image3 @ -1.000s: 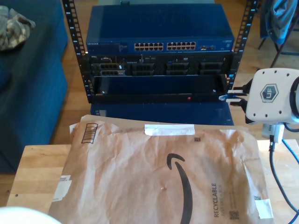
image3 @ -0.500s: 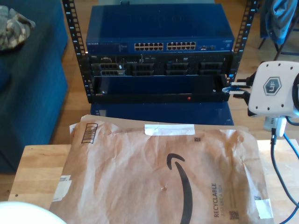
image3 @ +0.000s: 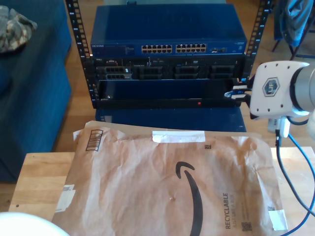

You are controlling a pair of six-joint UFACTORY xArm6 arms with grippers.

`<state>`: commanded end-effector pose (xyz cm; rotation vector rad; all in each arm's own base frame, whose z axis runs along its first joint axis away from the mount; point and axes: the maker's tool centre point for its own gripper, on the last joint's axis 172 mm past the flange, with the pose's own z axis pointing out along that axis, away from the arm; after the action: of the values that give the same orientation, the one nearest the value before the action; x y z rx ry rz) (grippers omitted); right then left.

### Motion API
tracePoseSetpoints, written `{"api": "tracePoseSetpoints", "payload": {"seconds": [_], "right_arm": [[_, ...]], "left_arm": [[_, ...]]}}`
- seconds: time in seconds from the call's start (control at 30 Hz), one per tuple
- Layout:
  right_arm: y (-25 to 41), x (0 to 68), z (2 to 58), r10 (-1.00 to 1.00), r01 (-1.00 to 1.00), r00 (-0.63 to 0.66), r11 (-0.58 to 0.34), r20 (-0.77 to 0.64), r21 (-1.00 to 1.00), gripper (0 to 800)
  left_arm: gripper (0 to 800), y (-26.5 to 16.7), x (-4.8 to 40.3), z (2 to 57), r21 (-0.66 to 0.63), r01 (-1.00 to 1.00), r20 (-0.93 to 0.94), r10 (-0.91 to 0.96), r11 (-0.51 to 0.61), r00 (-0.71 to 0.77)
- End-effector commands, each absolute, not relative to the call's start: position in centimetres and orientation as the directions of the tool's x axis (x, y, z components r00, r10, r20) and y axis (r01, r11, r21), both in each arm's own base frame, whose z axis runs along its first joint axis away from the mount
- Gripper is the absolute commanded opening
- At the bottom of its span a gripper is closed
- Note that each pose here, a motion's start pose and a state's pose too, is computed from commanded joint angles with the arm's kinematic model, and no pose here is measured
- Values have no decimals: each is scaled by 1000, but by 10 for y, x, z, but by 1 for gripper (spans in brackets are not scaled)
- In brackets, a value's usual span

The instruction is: Grab the cable and plug it in

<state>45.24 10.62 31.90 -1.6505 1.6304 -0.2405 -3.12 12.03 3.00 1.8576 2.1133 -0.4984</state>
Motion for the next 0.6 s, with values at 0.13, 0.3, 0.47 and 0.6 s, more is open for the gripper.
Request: {"api": "tracePoseSetpoints", "payload": {"seconds": [0.13,0.3,0.47,0.6], "right_arm": [[128,445,317,-903,-769,201,95,-380,-632,3],[128,442,304,-904,-783,194,92,-381,-616,2],[133,459,305,-915,-747,187,103,-356,-657,2],[134,480,300,-933,-714,175,101,-316,-693,2]], "left_arm": [[800,120,-31,30,-71,991,-430,893,112,-132],[800,120,-31,30,-71,991,-430,893,112,-132],[800,120,-31,30,-71,991,-430,893,112,-132],[800,120,-31,30,-71,991,-430,893,112,-132]]}}
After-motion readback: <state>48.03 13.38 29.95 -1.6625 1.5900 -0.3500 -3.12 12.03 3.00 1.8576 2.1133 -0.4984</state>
